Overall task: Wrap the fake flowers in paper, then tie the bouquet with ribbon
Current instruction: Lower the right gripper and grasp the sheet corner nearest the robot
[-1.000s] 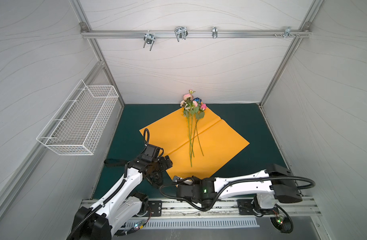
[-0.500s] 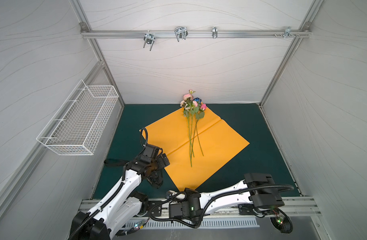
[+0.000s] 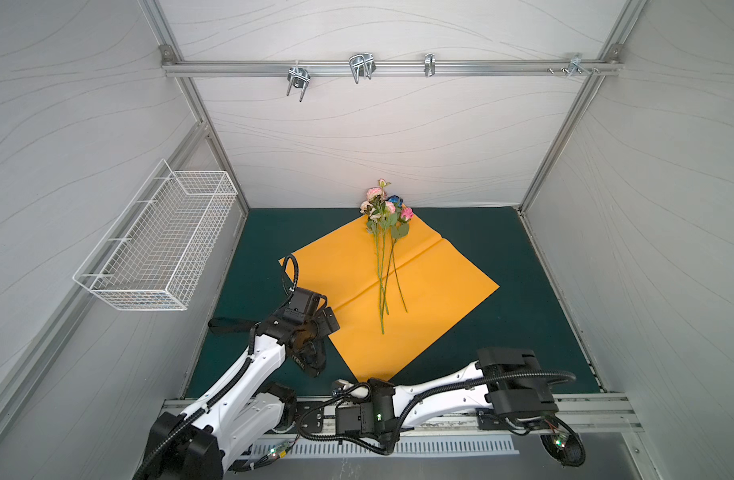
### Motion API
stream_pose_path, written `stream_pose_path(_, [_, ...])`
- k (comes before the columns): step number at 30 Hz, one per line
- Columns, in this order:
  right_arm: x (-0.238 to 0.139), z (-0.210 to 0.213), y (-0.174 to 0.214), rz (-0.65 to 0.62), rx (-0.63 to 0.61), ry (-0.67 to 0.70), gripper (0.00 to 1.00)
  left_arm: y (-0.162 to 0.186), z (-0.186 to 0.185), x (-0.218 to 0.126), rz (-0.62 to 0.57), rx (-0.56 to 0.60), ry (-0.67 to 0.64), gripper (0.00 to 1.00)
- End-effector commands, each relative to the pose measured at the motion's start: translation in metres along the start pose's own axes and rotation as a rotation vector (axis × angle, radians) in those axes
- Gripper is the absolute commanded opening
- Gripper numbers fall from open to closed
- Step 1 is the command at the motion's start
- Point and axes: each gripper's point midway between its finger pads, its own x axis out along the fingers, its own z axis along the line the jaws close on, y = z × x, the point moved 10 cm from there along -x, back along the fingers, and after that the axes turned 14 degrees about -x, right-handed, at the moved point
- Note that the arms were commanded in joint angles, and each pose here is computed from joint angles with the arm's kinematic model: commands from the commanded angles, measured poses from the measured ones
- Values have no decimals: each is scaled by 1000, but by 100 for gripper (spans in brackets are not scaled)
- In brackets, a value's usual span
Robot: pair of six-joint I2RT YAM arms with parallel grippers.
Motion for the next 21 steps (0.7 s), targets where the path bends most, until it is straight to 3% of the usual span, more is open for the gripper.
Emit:
stream_pose_path(1, [13,-15,4,48,18,124,33,-7,-13,-8,-32,-2,51,96])
stream_pose_path(6, [14,-19,-3,23,20,137,26,-7,-14,-8,-33,-4,54,96])
stream_pose_path(11, [4,-16,-1,11,14,72,33,-8,-16,-9,-30,-1,61,96])
stream_pose_path(17, [-20,-2,2,-95,6,-127,45,-9,-17,-8,-28,13,55,96])
stream_pose_path(21, [-17,2,2,-83,-3,-117,48,-10,-16,-8,-45,16,47,96])
